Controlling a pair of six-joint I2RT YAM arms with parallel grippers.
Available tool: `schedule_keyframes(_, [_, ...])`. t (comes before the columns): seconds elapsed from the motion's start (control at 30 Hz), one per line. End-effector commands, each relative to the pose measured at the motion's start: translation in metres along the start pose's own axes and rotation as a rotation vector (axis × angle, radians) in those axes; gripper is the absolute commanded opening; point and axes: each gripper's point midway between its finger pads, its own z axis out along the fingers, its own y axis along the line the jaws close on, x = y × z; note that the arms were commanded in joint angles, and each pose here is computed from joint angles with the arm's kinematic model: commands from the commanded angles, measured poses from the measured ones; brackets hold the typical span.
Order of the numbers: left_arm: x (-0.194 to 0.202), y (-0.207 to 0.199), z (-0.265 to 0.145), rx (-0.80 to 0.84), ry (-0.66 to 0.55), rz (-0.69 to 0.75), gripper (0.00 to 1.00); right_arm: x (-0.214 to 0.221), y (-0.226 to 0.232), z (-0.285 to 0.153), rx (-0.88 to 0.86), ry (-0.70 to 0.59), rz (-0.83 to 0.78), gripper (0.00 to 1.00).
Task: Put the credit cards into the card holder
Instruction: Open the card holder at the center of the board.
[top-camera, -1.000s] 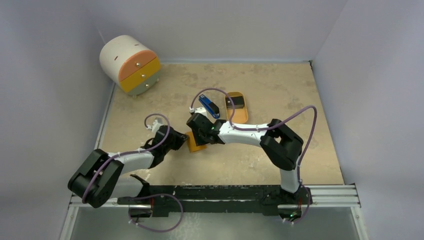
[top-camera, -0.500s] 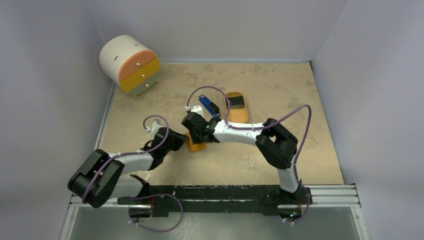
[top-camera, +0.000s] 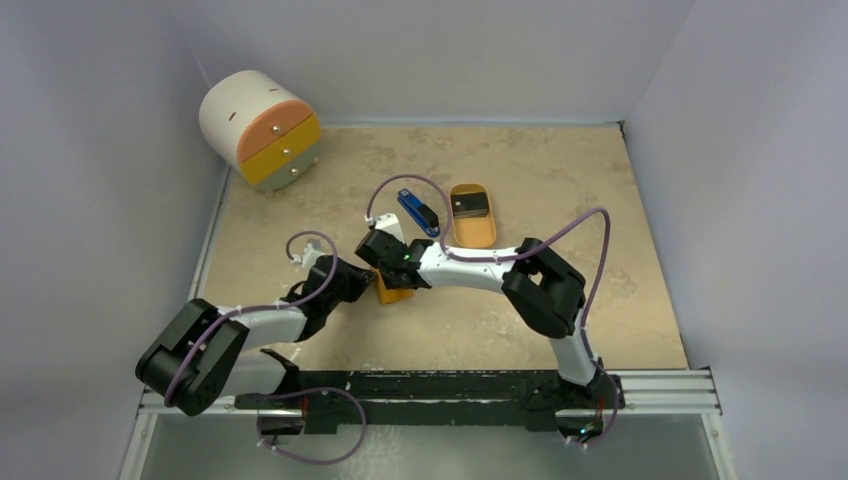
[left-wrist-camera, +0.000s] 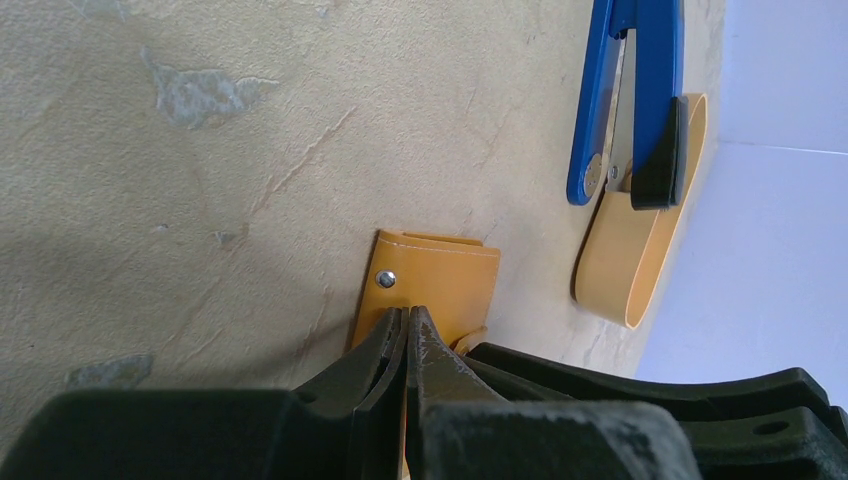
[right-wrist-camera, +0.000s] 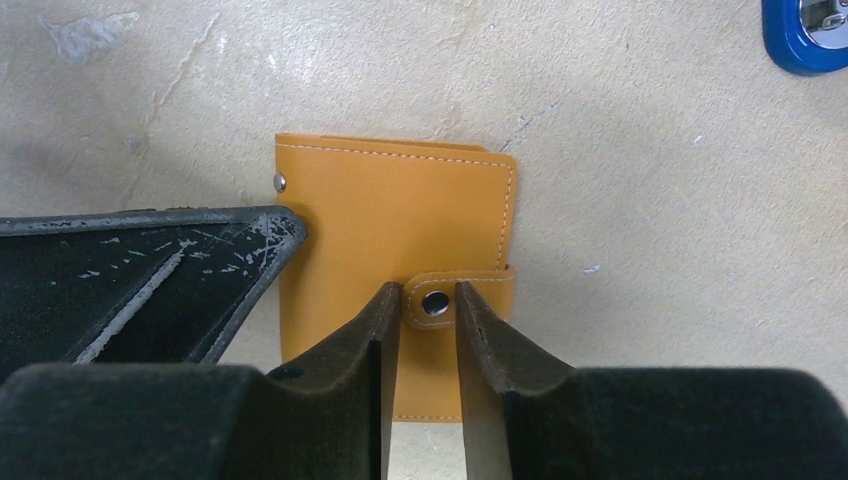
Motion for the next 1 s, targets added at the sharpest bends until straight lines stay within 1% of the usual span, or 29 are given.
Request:
schedule_keyframes(0.0, [0.000,0.026,0.000,-0.079,-0.007,0.005,0.00,0.002,-0.008,-0.001,0.049,0.004,-0.019,0.25])
schedule_keyframes(0.1, [0.000,0.028,0.000,-0.084,-0.007,0.009,0.00,0.000,-0.008,-0.004,0.045,-0.001,-0.016,0.18])
schedule_keyframes(0.27, [0.002,0.032,0.002,-0.096,-0.004,0.012,0.00,0.000,-0.008,-0.007,0.045,-0.004,-0.013,0.00])
schedule_keyframes(0.5, [0.001,0.035,0.003,-0.109,-0.011,0.016,0.00,-0.002,-0.012,-0.015,0.040,-0.015,0.009,0.00])
schedule_keyframes(0.63, [0.001,0.040,0.004,-0.123,-0.009,0.023,0.00,0.006,-0.014,-0.027,0.009,0.004,0.050,0.00])
schedule_keyframes(0.77, [0.002,0.039,0.004,-0.125,-0.005,0.032,0.00,0.008,-0.022,-0.039,-0.001,-0.012,0.105,0.00])
schedule_keyframes(0.97, [0.009,0.021,0.003,-0.063,0.048,0.082,0.00,0.016,-0.031,-0.057,-0.038,-0.025,0.184,0.00])
